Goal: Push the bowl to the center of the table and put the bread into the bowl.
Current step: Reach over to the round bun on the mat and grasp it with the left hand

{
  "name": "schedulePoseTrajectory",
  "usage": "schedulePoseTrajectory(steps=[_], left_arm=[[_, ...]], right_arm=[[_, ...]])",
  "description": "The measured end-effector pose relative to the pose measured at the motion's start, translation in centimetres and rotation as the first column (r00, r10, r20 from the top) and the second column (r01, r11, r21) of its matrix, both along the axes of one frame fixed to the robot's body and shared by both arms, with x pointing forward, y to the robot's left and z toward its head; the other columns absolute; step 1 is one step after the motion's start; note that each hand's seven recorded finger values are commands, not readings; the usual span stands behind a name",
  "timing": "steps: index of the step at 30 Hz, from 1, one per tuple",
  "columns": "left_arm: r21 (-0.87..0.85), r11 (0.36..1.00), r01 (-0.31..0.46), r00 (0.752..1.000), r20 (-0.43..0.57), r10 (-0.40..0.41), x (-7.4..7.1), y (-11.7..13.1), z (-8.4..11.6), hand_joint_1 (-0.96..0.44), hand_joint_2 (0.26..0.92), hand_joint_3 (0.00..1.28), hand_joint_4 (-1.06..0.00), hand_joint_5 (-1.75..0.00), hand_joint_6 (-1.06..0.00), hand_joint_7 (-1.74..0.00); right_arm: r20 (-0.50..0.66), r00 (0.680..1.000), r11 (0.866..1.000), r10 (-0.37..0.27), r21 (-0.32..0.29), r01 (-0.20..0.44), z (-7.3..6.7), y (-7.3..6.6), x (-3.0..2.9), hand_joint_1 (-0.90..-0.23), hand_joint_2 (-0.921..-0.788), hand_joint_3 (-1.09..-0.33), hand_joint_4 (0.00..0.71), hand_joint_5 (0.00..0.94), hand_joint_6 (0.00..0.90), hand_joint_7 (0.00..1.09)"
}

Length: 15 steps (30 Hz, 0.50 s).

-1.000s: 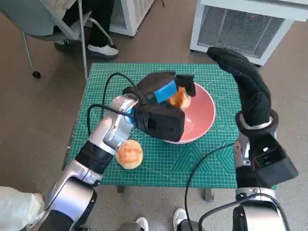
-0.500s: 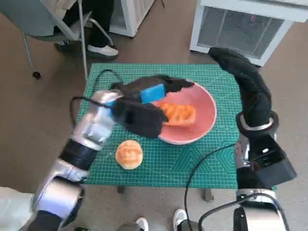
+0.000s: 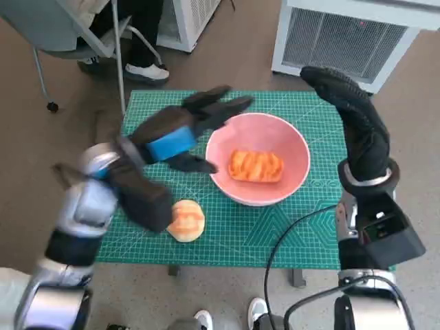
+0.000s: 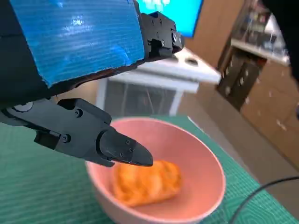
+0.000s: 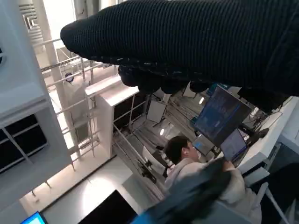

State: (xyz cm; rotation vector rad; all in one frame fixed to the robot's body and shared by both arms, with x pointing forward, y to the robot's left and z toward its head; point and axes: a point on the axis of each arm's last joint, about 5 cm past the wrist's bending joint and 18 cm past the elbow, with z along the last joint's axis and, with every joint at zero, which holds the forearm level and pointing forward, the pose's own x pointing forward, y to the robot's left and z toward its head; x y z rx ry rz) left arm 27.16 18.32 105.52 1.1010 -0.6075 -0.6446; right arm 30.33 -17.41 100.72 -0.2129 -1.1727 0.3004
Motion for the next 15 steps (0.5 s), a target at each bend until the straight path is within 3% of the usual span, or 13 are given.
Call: schedulePoseTrajectory(steps=[6,15], left_arm=[[0.035,0.999,-0.034,0.999,0.015,0.034,-1.9,1.7,-0.5,-0.28,0.821,0.0,-0.31,-0.02,-0.41,-0.05],[0.11,0.993,-0.045,0.995,-0.087,0.055,-3.4,3.0,-2.5,-0.28,0.835,0.01,-0.32,-0.01,-0.43,-0.04]], right_arm=[[-0.004,1.0,1.0,0.006,0.019,-0.006,0.0,-0.1,0.03,-0.568,-0.921,-0.792,0.277,0.003,0.31,0.04],[-0.015,1.0,1.0,0.022,0.009,-0.022,-0.1,-0.1,0.13,-0.567,-0.921,-0.792,0.278,0.002,0.313,0.04]])
